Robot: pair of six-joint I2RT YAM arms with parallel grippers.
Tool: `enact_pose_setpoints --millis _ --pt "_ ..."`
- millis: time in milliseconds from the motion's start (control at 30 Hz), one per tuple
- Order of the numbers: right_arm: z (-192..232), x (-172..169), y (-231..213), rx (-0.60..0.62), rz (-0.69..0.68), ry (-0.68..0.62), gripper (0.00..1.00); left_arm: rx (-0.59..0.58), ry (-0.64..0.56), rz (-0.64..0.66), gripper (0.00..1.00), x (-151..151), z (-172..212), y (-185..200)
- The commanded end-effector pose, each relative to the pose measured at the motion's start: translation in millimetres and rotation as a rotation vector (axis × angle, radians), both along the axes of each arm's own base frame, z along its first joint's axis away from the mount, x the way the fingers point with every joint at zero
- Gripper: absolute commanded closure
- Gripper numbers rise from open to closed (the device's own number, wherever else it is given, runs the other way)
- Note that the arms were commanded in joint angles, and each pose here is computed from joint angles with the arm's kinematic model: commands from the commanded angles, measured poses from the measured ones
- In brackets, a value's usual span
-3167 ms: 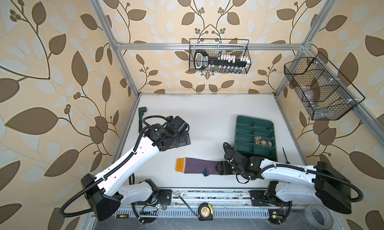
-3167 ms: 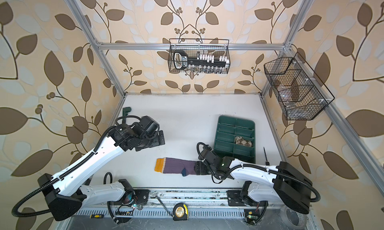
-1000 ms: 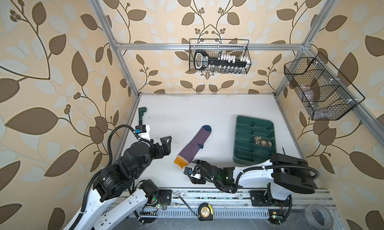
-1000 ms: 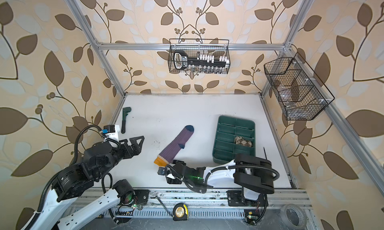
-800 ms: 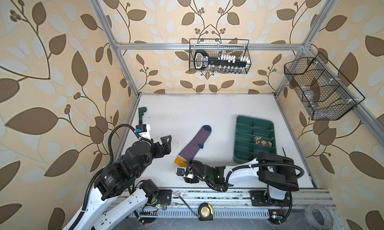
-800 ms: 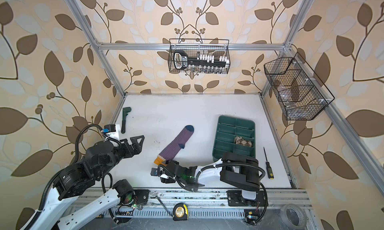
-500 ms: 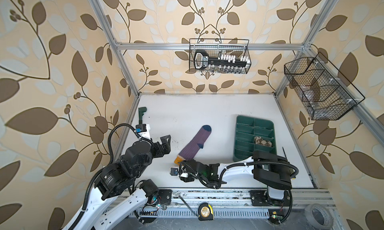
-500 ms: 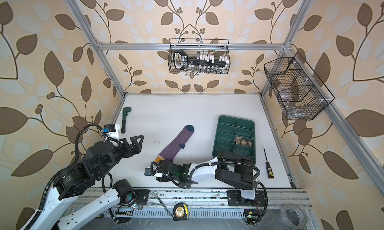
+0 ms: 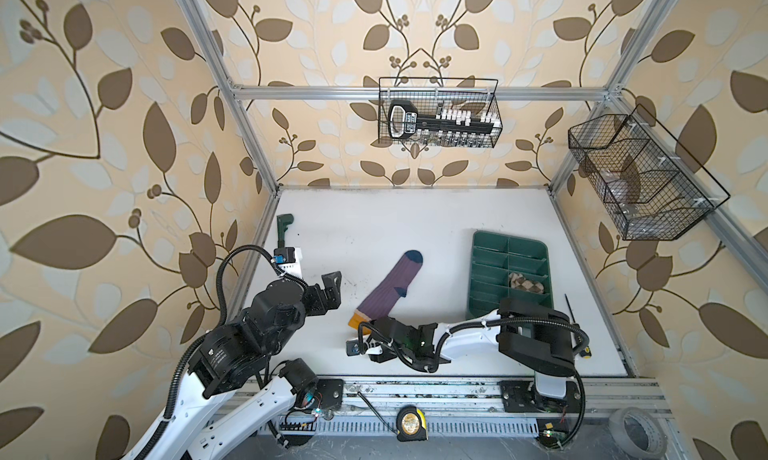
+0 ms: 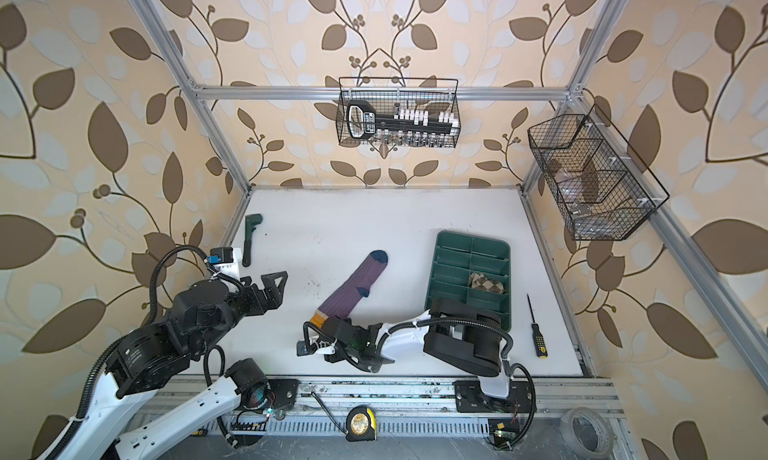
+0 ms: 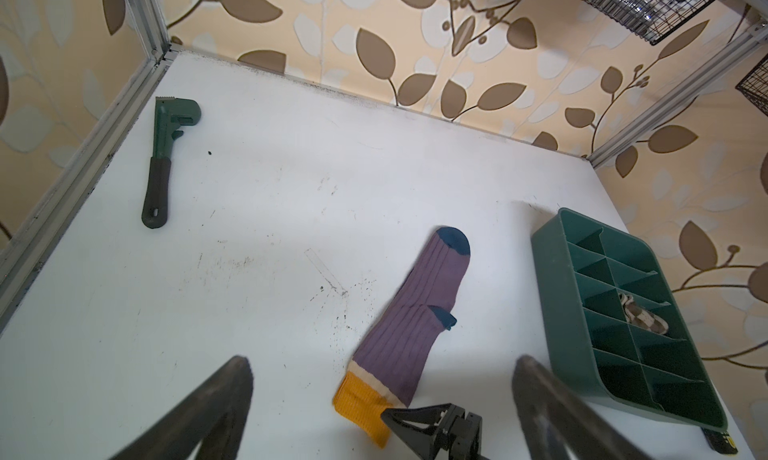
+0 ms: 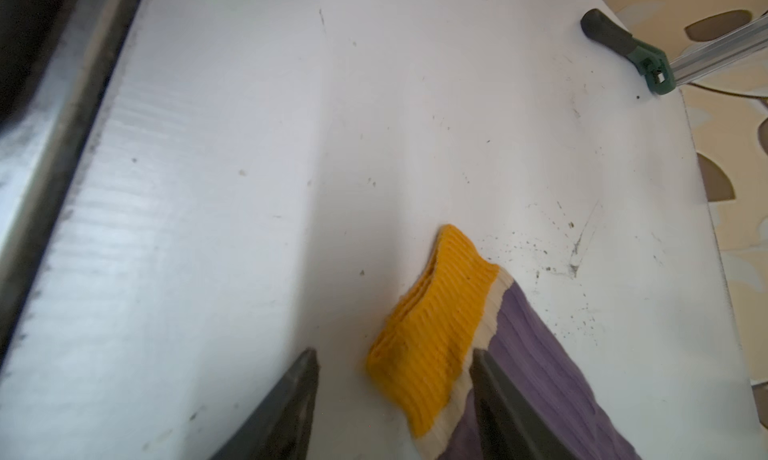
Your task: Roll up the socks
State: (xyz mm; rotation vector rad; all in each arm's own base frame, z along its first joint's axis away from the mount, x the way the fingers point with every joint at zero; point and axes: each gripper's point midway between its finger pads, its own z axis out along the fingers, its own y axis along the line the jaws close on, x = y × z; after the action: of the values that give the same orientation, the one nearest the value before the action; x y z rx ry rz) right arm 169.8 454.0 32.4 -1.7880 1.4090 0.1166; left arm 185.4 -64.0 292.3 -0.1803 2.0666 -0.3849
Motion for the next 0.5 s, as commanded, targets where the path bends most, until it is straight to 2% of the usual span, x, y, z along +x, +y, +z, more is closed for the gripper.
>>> enact_pose_setpoints --millis 0,133,333,467 --pt "-22 -5 2 -0.05 0.052 0.006 0.4 0.03 -0.037 0.042 0.01 1 9 11" --pt "-26 2 -3 -0.057 0.019 0.0 0.48 0.054 -0.025 0.051 0.01 2 6 13" --pt "-30 10 -28 -0.05 -0.061 0.052 0.77 0.052 -0.024 0.042 0.01 6 6 8" --pt "-34 12 -44 -0.05 -0.095 0.076 0.82 0.066 -0.019 0.025 0.01 10 6 3"
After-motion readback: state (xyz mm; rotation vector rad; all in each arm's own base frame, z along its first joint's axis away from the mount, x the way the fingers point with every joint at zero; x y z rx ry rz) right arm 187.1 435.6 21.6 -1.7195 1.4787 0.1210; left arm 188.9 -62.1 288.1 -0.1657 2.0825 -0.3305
